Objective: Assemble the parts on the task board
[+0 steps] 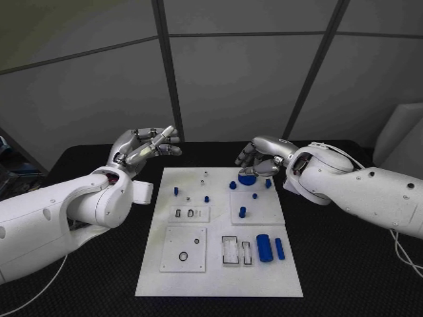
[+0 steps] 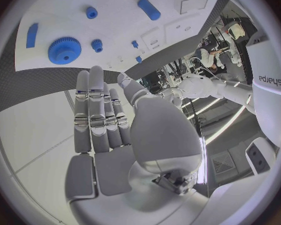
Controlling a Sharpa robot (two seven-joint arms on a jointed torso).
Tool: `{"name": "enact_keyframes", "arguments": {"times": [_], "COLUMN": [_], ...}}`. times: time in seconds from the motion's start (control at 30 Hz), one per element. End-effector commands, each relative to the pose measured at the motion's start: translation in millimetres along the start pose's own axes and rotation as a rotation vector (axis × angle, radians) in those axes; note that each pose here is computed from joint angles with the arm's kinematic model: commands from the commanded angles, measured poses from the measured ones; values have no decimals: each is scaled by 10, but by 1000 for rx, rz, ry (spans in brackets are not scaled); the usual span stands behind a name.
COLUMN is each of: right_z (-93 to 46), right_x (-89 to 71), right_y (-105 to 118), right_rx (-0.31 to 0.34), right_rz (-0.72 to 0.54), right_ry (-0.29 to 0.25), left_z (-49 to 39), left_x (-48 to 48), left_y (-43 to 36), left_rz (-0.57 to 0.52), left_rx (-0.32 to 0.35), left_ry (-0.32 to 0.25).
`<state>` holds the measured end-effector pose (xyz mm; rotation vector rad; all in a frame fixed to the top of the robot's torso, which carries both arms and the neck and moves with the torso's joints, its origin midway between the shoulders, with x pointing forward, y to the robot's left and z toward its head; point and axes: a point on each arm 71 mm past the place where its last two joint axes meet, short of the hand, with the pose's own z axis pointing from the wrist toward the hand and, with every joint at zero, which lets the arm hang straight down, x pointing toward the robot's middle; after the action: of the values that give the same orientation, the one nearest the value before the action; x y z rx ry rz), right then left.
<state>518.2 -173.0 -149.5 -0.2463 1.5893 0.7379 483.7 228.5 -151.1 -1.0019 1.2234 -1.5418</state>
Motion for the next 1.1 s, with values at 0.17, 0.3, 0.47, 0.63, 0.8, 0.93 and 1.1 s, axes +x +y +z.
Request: {"name": "enact_keyframes", "arguments": {"times": [0.17, 0.3, 0.47, 0.63, 0.8, 0.93, 1.1], "right_z": [29, 42, 58, 71, 100, 133, 167], "right_x": [21, 35, 50, 61, 78, 93, 110], "right_y": [59, 94, 120, 124, 125, 129, 136], "right_rx": [53, 56, 59, 63, 68, 71, 71], "right_rz": [-233, -259, -277, -282, -286, -288, -289], "right_ry": [68, 83, 96, 105, 115, 120, 126], "left_z": [-37, -50, -65, -73, -76, -78, -74], "left_x": [127, 162, 180, 175, 177, 181, 176], "left_y": [-42, -49, -56, -60, -61, -62, -57], "left_rz": [-1, -6, -9, -9, -10, -11, -10], "left_rx": [4, 3, 1, -1, -2, -3, -5], "left_ry": [60, 71, 76, 76, 78, 80, 79]}}
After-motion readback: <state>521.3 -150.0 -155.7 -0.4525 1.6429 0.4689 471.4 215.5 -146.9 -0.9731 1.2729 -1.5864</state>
